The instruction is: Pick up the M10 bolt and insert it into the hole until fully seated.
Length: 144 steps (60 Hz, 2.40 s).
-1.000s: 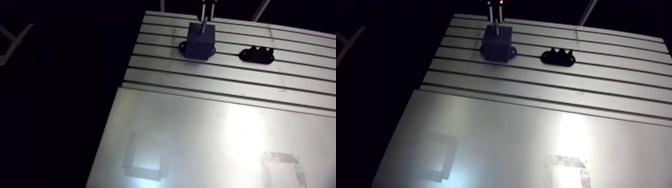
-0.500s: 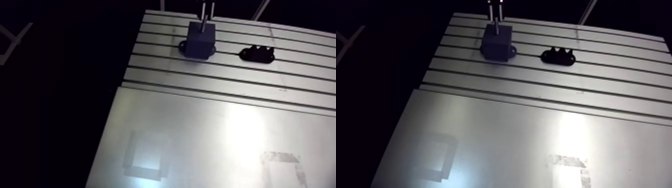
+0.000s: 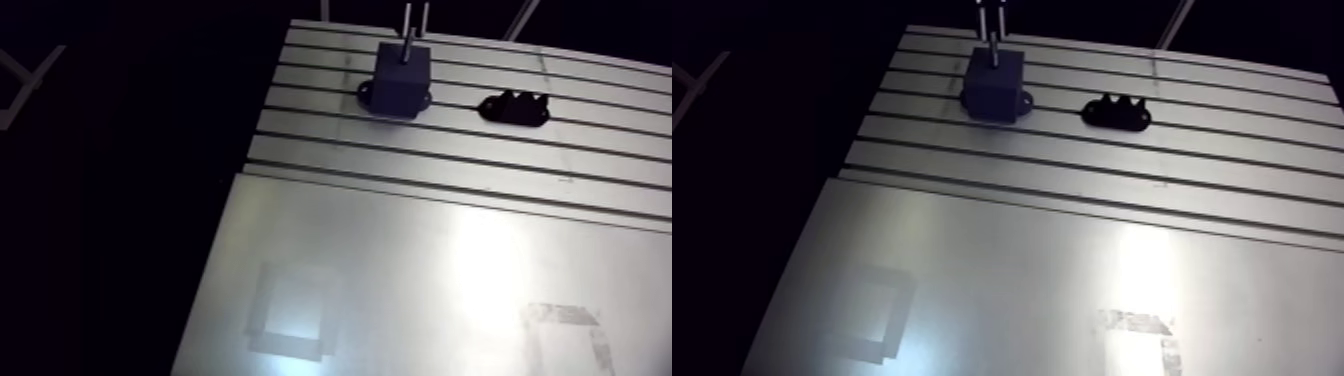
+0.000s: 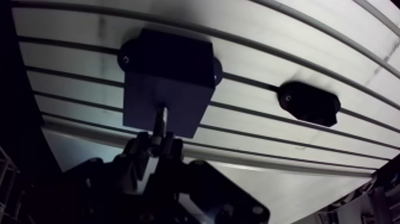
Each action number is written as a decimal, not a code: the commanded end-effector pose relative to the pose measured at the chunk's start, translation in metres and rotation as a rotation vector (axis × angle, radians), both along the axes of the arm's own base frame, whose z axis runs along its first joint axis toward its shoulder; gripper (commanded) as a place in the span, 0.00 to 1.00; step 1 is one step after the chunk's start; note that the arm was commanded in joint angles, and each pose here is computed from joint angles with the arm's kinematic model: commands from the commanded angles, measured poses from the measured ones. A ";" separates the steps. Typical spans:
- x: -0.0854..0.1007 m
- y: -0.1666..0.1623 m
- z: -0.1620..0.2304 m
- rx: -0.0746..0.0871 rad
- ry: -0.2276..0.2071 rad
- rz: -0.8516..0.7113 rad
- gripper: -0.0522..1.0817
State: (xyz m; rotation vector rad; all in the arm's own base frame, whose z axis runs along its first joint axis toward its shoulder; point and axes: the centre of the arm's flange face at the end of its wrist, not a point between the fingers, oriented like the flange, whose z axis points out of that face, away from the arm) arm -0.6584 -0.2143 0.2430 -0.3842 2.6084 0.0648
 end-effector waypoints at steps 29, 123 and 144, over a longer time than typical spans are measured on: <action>0.001 0.000 0.000 -0.002 -0.007 0.002 1.00; 0.008 -0.005 -0.004 0.003 -0.015 0.011 0.99; 0.009 -0.004 -0.004 0.003 -0.019 0.024 0.05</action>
